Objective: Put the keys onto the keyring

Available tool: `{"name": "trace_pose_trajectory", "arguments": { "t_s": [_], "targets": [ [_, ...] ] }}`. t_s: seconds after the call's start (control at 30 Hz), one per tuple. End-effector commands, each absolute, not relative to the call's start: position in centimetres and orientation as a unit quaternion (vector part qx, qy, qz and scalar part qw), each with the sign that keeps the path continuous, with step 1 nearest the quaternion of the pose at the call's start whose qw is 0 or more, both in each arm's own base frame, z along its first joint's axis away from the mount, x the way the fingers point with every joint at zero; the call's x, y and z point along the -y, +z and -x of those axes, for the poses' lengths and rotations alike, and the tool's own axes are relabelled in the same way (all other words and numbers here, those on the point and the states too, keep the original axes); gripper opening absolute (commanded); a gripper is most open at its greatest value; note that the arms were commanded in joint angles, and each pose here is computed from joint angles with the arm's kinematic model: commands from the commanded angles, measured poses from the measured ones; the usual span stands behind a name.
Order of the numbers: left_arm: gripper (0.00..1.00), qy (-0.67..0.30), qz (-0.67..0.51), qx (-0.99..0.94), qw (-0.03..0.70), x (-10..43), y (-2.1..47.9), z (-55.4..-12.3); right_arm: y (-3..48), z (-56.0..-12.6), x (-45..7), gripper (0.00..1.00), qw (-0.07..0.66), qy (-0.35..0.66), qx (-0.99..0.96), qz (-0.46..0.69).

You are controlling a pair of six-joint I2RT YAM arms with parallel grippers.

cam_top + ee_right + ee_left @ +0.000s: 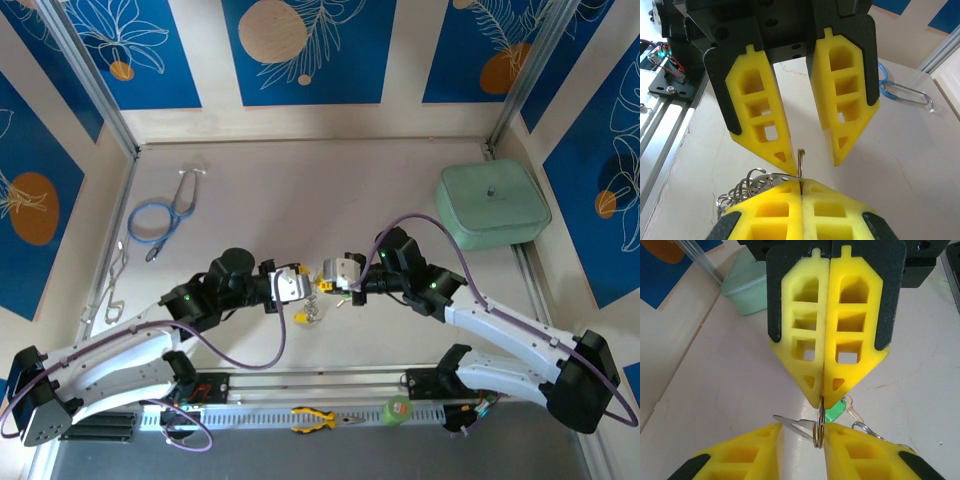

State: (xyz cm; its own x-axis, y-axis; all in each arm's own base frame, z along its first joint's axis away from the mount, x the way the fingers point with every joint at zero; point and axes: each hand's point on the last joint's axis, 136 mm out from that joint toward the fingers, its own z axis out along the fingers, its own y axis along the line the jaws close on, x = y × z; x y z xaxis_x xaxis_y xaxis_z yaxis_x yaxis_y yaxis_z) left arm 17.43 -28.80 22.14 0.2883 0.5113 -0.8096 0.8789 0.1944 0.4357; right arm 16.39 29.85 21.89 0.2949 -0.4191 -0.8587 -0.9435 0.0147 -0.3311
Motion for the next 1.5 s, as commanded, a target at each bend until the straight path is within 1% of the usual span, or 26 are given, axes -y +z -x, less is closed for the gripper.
{"name": "trace_pose_trajectory", "arguments": {
  "t_s": [0.0, 0.23, 0.4, 0.43, 0.47, 0.53, 0.6, 0.73, 0.93, 1.1, 1.27, 1.43, 1.47],
  "targets": [
    [0.26, -0.179, -0.612, -0.564, 0.524, 29.0, 22.1, -17.3, 23.4, -16.3, -30.4, 0.0, 0.492, 0.273, -0.512, 0.65],
    [0.13, -0.182, -0.609, -0.561, 0.53, 29.1, 22.5, -17.3, 23.5, -16.0, -30.8, 0.0, 0.489, 0.277, -0.508, 0.653],
    [0.0, -0.186, -0.603, -0.554, 0.543, 29.3, 23.0, -17.4, 23.6, -15.9, -30.8, 0.0, 0.488, 0.28, -0.512, 0.648],
    [0.0, -0.187, -0.602, -0.553, 0.546, 29.3, 23.0, -17.3, 23.6, -16.0, -30.6, 0.0, 0.493, 0.278, -0.514, 0.645],
    [0.0, -0.188, -0.601, -0.551, 0.548, 29.3, 23.1, -17.3, 23.5, -16.1, -30.4, 0.05, 0.497, 0.275, -0.516, 0.641],
    [0.0, -0.189, -0.599, -0.548, 0.553, 29.2, 23.3, -17.3, 23.1, -16.4, -29.9, 0.22, 0.5, 0.271, -0.523, 0.635],
    [0.0, -0.194, -0.601, -0.541, 0.556, 29.3, 23.4, -17.0, 22.5, -16.5, -29.5, 0.25, 0.494, 0.27, -0.53, 0.635],
    [0.0, -0.205, -0.609, -0.529, 0.555, 29.5, 23.4, -16.4, 22.1, -16.5, -29.6, 0.26, 0.485, 0.272, -0.53, 0.64],
    [0.0, -0.212, -0.611, -0.525, 0.553, 29.6, 23.6, -16.2, 22.0, -16.5, -29.7, 0.24, 0.482, 0.271, -0.527, 0.645],
    [0.0, -0.213, -0.61, -0.525, 0.554, 29.6, 23.8, -16.2, 21.8, -16.3, -29.9, 0.2, 0.478, 0.275, -0.523, 0.65],
    [0.0, -0.215, -0.612, -0.526, 0.55, 29.7, 23.7, -16.1, 22.4, -16.3, -30.1, 0.09, 0.488, 0.281, -0.517, 0.645],
    [0.0, -0.215, -0.608, -0.527, 0.554, 29.7, 23.8, -16.3, 22.7, -15.6, -30.2, 0.0, 0.485, 0.298, -0.504, 0.649],
    [0.0, -0.214, -0.606, -0.528, 0.555, 29.7, 23.9, -16.3, 22.9, -15.4, -30.2, 0.0, 0.485, 0.304, -0.502, 0.649]
  ]
}}
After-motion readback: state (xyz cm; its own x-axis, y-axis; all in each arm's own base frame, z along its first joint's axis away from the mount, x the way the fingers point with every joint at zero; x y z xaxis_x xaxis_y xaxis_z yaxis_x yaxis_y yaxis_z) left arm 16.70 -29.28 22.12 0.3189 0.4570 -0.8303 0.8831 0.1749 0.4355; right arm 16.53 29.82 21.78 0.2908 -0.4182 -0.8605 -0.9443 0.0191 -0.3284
